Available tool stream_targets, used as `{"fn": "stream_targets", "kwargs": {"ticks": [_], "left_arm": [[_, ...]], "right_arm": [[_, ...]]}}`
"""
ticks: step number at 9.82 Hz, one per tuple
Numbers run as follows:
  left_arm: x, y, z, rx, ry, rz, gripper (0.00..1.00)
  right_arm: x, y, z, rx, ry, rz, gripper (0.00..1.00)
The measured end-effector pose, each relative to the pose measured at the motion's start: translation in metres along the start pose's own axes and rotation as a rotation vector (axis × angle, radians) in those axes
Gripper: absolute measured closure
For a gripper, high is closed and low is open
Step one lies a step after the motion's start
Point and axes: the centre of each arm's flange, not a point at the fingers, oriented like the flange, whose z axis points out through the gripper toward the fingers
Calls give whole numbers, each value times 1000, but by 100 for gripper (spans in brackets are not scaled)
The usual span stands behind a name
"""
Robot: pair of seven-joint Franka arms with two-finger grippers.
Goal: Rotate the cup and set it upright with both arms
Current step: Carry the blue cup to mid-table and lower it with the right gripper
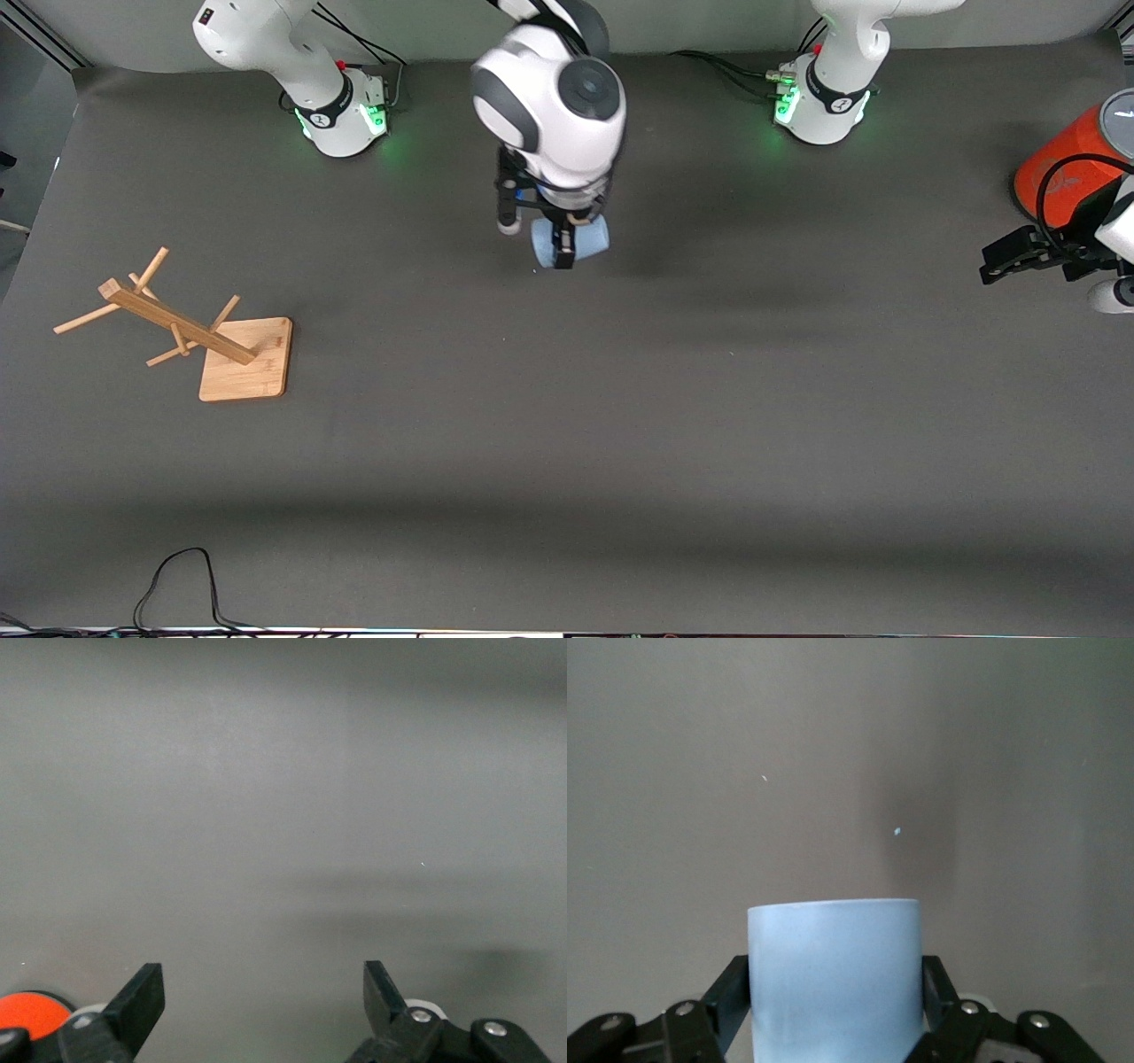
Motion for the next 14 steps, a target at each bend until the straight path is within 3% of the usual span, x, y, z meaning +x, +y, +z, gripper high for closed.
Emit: {"fn": "stream_targets", "kwargs": {"ticks": [4,8,11,12,13,14], "left_arm": [[0,0,0,0,0,1,0],[0,1,0,-6,1,1,0],[0,0,0,-7,1,-2,0],[0,-1,0,-7,1,-4,0],[0,-2,0,-7,1,-6,0],[0,-3,0,-7,1,-7,0]], "right_arm": [[-64,14,102,33,98,85,18],[-79,10,152,51,99,109,18],[-80,10,152,52,98,109,18],[-80,10,152,52,98,109,16],[-80,10,155,52,99,108,5],[-80,9,155,53,99,108,0]]}}
